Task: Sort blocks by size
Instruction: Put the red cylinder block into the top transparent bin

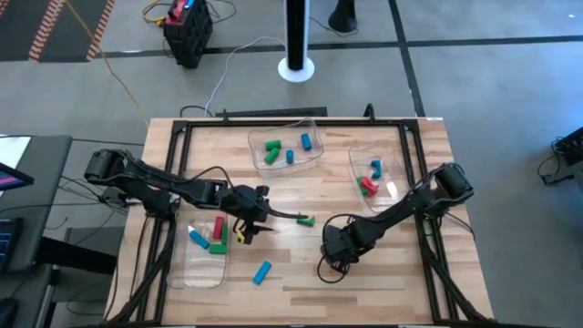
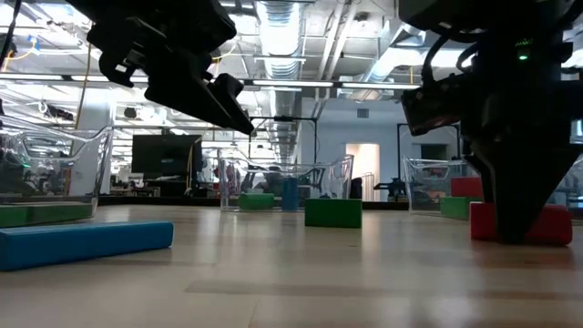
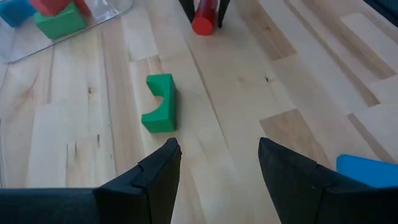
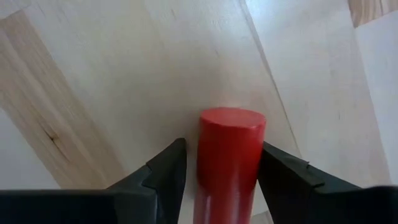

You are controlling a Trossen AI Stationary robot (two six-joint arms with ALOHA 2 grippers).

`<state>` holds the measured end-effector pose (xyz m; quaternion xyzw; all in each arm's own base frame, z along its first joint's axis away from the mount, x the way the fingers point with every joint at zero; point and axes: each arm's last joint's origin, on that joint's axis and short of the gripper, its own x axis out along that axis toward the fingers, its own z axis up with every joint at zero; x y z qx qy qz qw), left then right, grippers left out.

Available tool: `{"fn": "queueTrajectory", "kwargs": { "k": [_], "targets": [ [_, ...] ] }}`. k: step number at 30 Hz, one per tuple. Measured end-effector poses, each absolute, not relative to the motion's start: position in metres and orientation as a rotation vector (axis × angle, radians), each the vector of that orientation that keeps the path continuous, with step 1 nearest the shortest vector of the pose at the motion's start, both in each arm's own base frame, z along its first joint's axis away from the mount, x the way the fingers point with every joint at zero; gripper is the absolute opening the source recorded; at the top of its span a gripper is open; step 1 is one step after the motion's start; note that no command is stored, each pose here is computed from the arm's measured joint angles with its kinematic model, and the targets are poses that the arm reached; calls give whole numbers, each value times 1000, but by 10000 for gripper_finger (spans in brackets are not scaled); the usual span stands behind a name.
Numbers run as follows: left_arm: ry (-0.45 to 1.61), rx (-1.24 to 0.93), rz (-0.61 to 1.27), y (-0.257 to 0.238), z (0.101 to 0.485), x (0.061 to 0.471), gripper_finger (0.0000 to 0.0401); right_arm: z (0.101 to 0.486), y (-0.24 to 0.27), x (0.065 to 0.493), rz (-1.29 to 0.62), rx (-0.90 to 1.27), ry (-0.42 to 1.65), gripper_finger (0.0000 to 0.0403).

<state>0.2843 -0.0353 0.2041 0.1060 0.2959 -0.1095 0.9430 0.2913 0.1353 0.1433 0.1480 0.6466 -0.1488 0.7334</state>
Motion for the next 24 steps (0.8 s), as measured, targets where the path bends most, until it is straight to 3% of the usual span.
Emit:
{"fn": "queueTrajectory", "kwargs": {
  "k": [10, 24],
  "targets": [
    [582, 223, -224, -36, 206, 285, 210, 144, 135, 291, -313, 306, 1417, 164],
    [572, 232, -221, -36, 207, 286, 210, 145, 132, 298, -254, 280, 1376, 166]
  ]
}}
